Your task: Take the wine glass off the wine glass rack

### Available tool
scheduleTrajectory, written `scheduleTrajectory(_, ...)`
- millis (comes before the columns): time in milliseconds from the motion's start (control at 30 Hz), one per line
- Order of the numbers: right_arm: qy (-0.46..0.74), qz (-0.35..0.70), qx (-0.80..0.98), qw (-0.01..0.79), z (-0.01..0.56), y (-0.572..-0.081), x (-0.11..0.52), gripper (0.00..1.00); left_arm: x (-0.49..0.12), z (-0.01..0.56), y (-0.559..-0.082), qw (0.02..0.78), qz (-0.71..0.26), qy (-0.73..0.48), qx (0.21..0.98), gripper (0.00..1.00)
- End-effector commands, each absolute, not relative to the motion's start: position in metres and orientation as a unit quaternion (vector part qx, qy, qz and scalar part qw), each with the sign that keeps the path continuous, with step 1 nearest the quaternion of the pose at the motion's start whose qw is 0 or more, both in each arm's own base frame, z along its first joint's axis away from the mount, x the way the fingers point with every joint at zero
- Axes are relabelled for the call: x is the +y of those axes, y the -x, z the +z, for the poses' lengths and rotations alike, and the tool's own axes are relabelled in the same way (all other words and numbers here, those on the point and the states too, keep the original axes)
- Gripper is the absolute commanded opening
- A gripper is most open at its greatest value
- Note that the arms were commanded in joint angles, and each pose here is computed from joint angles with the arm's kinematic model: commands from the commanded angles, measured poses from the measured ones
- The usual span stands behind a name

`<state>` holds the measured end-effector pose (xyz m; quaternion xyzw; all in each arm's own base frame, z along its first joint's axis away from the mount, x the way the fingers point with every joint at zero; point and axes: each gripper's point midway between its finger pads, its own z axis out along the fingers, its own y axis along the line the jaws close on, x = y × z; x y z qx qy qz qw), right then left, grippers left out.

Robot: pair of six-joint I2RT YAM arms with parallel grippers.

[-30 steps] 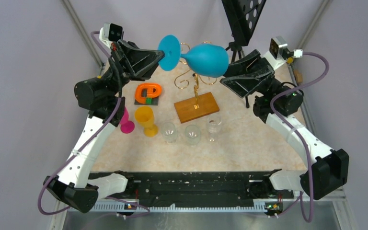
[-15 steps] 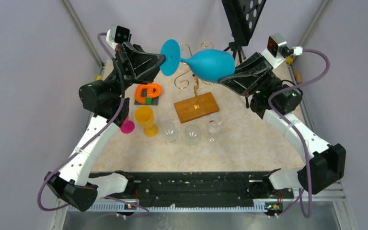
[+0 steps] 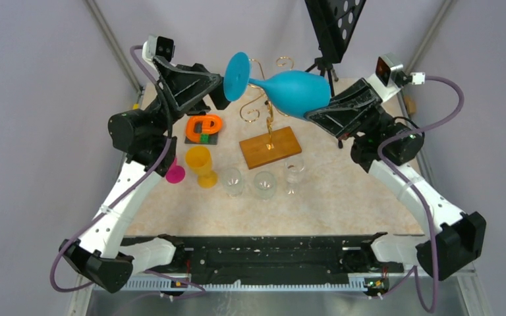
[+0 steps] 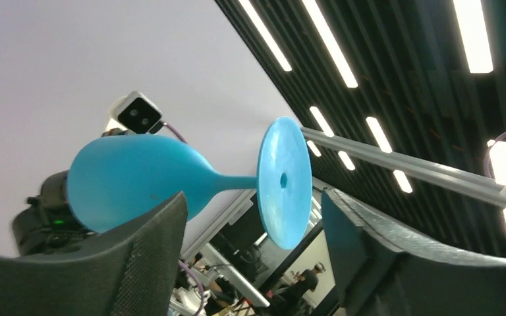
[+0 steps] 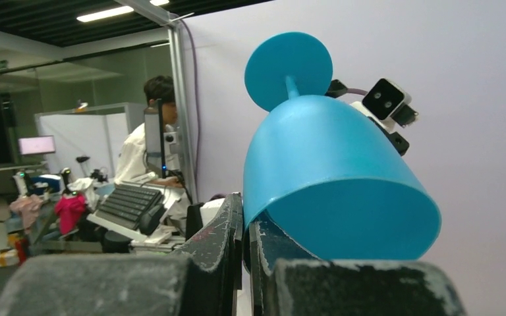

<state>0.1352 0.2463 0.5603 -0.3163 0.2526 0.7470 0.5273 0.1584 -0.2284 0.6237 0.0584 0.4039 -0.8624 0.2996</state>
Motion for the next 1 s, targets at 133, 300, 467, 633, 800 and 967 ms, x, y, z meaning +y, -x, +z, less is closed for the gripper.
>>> scheduleTrajectory(133, 0.261, 0.655, 0.356, 0.613, 0.571, -0.145, 0.235, 0.0, -0.24, 0.59, -0.151, 0.38, -0.789, -0.128, 0.465, 0.9)
scheduleTrajectory(300, 0.207, 0.569, 0.481, 0.634, 0.546, -0.17, 0.222, 0.0, -0.249, 0.548, -0.173, 0.416, -0.726, -0.13, 0.532, 0.93)
scheduleTrajectory(467, 0.162, 0.473, 0.623, 0.602, 0.496, -0.181, 0.199, 0.0, -0.235, 0.505, -0.199, 0.484, -0.617, -0.094, 0.613, 0.93)
scheduleTrajectory(633, 0.102, 0.373, 0.713, 0.585, 0.459, -0.185, 0.161, 0.0, -0.197, 0.506, -0.202, 0.578, -0.506, -0.076, 0.636, 0.92)
scheduleTrajectory(800, 0.046, 0.271, 0.776, 0.567, 0.424, -0.191, 0.123, 0.0, -0.154, 0.496, -0.21, 0.637, -0.399, -0.027, 0.659, 0.92)
scheduleTrajectory(967, 0.008, 0.148, 0.852, 0.502, 0.368, -0.217, 0.099, 0.0, -0.119, 0.482, -0.219, 0.669, -0.315, 0.02, 0.673, 0.92)
